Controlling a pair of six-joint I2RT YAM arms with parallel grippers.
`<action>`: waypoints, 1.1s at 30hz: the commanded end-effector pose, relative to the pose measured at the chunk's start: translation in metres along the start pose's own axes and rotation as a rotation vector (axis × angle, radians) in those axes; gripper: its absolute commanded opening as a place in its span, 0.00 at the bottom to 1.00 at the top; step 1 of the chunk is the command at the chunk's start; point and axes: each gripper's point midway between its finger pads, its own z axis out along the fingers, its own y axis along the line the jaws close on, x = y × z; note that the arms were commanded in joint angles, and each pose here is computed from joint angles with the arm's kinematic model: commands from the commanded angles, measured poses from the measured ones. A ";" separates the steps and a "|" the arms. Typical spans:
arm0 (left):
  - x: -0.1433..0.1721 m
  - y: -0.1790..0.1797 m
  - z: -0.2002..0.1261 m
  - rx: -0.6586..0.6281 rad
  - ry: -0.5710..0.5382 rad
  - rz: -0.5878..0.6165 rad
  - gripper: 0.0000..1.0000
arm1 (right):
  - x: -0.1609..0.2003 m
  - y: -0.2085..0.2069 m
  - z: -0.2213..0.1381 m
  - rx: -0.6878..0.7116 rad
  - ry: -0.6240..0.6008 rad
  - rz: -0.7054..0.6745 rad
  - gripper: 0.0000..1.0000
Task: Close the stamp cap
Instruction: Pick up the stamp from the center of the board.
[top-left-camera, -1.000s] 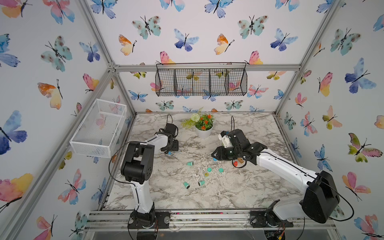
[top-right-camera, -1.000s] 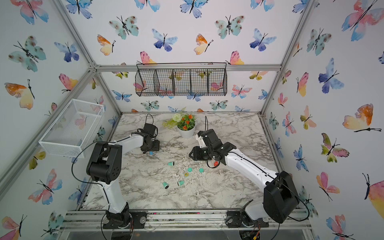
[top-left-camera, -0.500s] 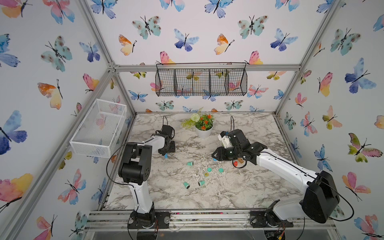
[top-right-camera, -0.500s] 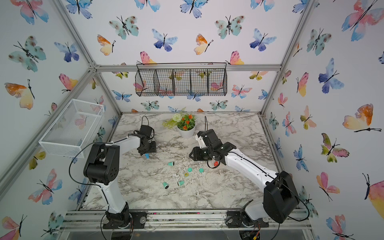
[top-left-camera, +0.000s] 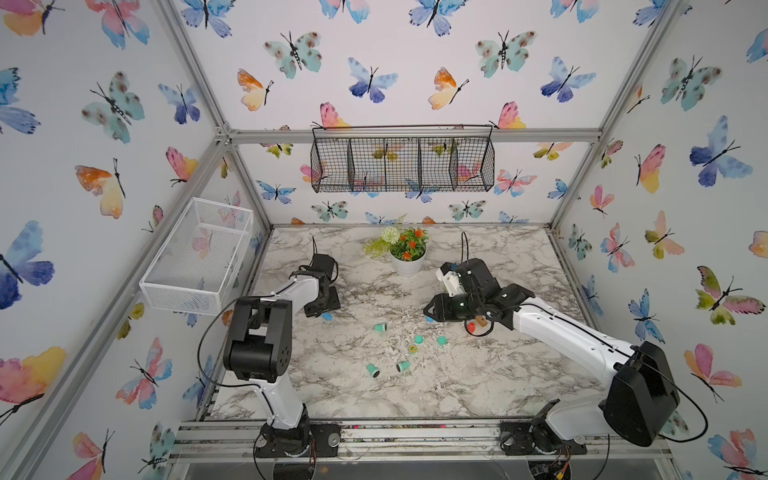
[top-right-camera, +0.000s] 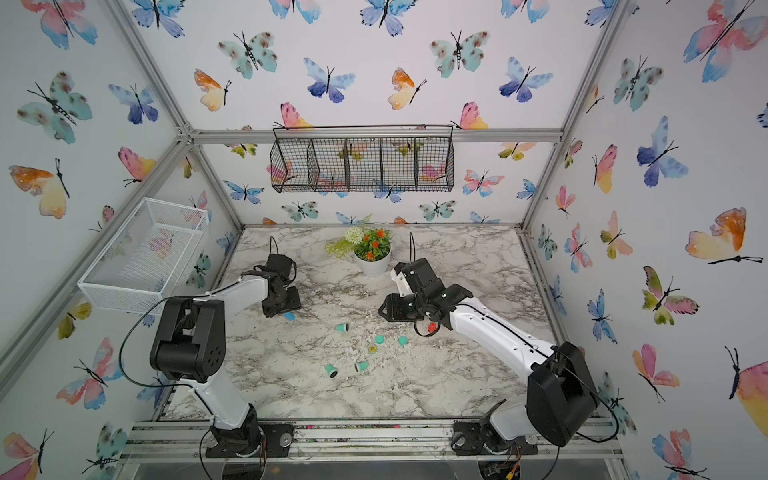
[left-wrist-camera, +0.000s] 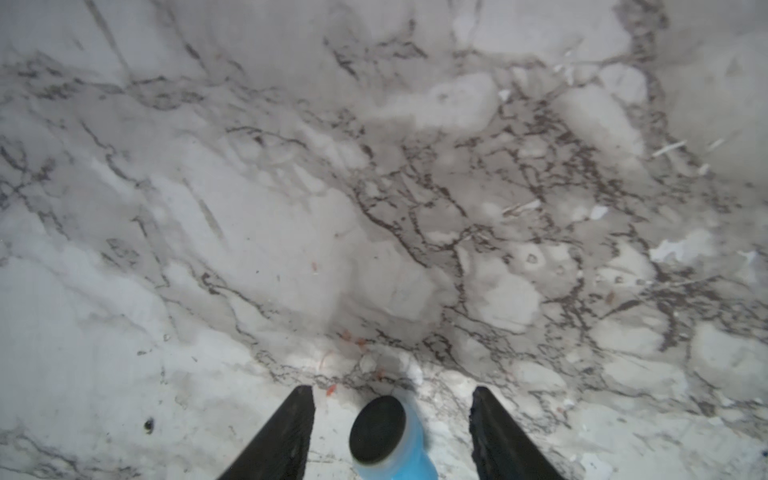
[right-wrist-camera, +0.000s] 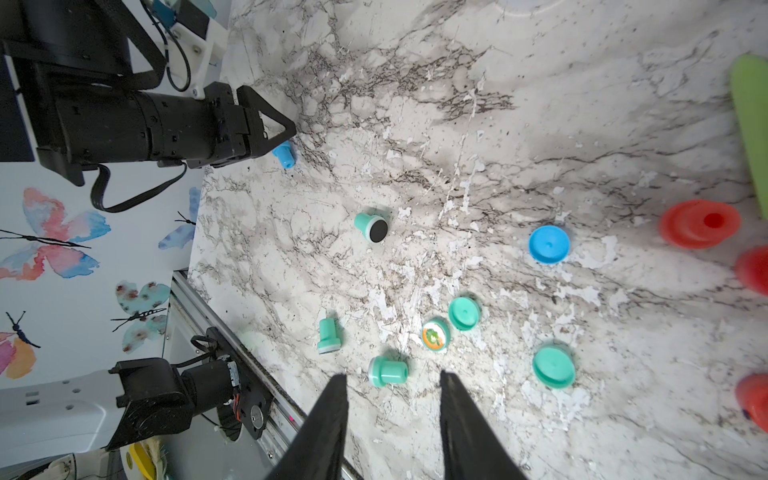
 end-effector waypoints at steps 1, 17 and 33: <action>0.018 0.004 0.001 0.040 0.073 -0.075 0.55 | 0.001 0.000 0.000 0.007 0.020 -0.013 0.39; 0.031 -0.019 0.005 0.195 0.143 -0.122 0.36 | 0.002 0.000 -0.001 0.016 0.025 -0.015 0.38; 0.047 -0.037 0.001 0.269 0.171 -0.112 0.29 | 0.003 0.000 0.001 0.010 0.033 -0.007 0.38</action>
